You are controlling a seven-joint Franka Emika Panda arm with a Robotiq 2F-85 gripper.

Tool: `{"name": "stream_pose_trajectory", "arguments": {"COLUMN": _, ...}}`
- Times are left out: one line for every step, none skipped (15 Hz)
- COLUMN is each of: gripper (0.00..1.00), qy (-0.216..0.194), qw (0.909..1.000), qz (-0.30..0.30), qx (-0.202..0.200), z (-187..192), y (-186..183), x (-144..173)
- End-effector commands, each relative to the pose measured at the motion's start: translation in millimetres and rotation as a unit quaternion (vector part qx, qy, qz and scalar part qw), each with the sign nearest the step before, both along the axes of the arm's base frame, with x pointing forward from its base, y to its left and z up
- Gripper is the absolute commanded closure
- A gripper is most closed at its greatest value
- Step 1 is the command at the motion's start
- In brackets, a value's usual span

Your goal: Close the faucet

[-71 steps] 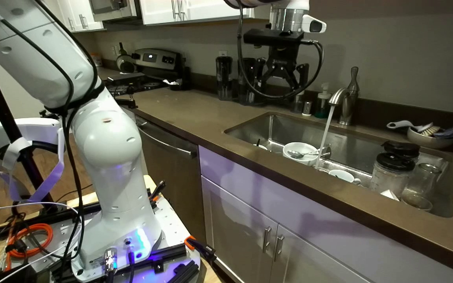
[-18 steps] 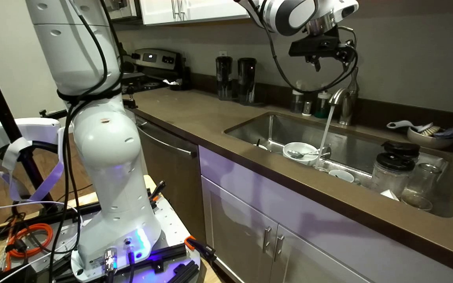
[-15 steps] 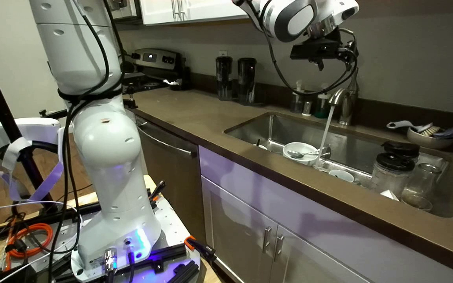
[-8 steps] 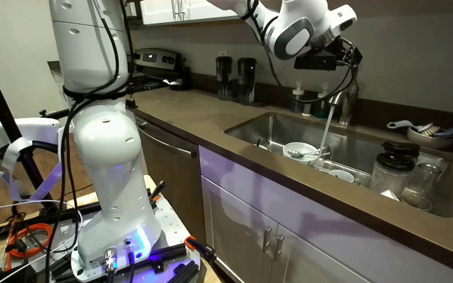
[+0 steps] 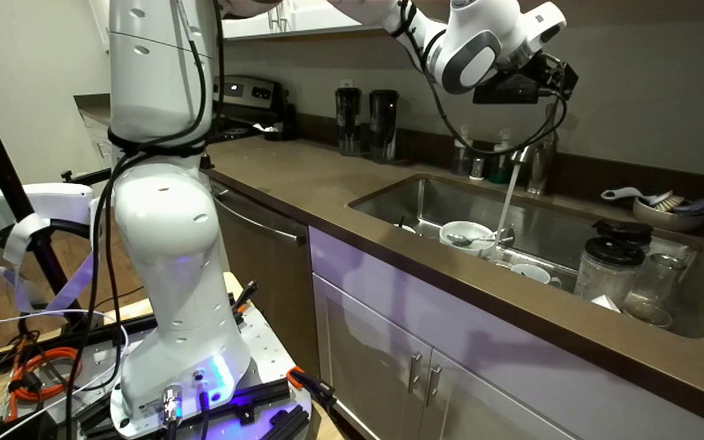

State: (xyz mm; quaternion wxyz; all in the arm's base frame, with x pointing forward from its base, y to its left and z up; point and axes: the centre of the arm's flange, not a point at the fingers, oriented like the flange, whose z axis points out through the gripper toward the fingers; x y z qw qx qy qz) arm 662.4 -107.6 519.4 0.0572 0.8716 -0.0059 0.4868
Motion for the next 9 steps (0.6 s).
{"name": "stream_pose_trajectory", "arguments": {"gripper": 0.0, "qy": -0.026, "qw": 0.9997, "qz": -0.003, "qx": -0.006, "z": 1.8, "y": -9.9, "x": 20.8}}
{"name": "stream_pose_trajectory", "arguments": {"gripper": 0.25, "qy": -0.027, "qw": 0.9996, "qz": -0.002, "qx": -0.005, "z": 0.8, "y": -10.7, "x": 24.5}}
{"name": "stream_pose_trajectory", "arguments": {"gripper": 0.26, "qy": -0.028, "qw": 0.9996, "qz": -0.001, "qx": -0.004, "z": -0.5, "y": -11.4, "x": 27.7}}
{"name": "stream_pose_trajectory", "arguments": {"gripper": 0.32, "qy": -0.029, "qw": 0.9996, "qz": -0.002, "qx": -0.003, "z": -1.7, "y": -12.9, "x": 31.6}}
{"name": "stream_pose_trajectory", "arguments": {"gripper": 0.4, "qy": -0.031, "qw": 0.9995, "qz": -0.001, "qx": 0.0, "z": -2.8, "y": -14.0, "x": 35.2}}
{"name": "stream_pose_trajectory", "arguments": {"gripper": 0.46, "qy": -0.032, "qw": 0.9995, "qz": -0.001, "qx": 0.001, "z": -3.9, "y": -15.2, "x": 37.9}}
{"name": "stream_pose_trajectory", "arguments": {"gripper": 0.54, "qy": -0.034, "qw": 0.9994, "qz": 0.0, "qx": 0.003, "z": -4.8, "y": -16.3, "x": 39.3}}
{"name": "stream_pose_trajectory", "arguments": {"gripper": 0.59, "qy": -0.036, "qw": 0.9993, "qz": 0.0, "qx": 0.005, "z": -4.6, "y": -17.6, "x": 40.6}}
{"name": "stream_pose_trajectory", "arguments": {"gripper": 0.65, "qy": -0.039, "qw": 0.9992, "qz": 0.0, "qx": 0.006, "z": -4.4, "y": -19.1, "x": 42.8}}
